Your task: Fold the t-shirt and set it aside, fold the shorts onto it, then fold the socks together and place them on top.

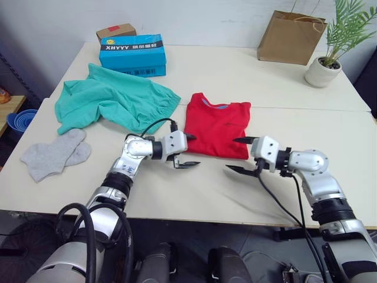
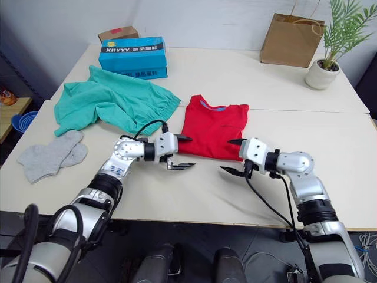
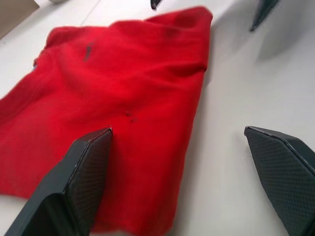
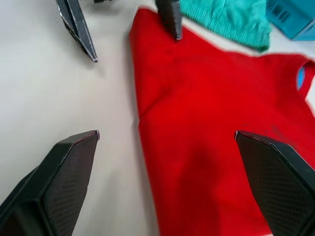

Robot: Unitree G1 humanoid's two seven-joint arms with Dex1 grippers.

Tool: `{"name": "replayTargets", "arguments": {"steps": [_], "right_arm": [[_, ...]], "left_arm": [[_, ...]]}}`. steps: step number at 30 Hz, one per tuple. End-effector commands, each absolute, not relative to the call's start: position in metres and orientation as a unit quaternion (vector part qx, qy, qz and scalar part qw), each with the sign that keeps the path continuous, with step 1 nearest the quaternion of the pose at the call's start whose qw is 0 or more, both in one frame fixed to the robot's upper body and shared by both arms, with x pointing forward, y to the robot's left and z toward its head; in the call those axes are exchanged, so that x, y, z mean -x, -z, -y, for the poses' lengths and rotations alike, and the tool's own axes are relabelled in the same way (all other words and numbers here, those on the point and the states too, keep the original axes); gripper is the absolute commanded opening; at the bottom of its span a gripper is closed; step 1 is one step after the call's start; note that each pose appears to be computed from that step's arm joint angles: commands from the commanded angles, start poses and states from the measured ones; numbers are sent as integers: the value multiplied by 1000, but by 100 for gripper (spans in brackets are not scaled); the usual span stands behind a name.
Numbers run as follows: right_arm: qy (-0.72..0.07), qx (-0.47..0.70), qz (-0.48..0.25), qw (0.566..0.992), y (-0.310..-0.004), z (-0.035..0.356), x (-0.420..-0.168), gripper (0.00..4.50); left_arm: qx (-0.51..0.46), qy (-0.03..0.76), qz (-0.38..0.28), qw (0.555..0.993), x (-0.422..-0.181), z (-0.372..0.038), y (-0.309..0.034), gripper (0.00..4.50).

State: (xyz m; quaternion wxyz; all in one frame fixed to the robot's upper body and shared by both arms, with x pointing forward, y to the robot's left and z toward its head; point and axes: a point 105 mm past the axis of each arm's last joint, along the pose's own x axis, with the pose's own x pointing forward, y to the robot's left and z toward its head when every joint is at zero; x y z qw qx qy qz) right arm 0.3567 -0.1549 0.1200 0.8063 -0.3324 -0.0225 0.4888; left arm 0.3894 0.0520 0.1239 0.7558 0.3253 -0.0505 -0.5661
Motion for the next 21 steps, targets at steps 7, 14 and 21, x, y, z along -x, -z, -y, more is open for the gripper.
{"name": "replayTargets", "arguments": {"steps": [7,14,21], "right_arm": [[-439,382,23,812,-113,161,-375,253],[-461,354,33,813,-113,157,-360,8],[-515,342,37,785,-120,167,-304,0]], "left_arm": [[-329,533,3,779,-407,-64,-120,265],[-275,594,-5,756,-383,-72,-113,43],[-230,629,35,742,-332,-87,-121,5]]}}
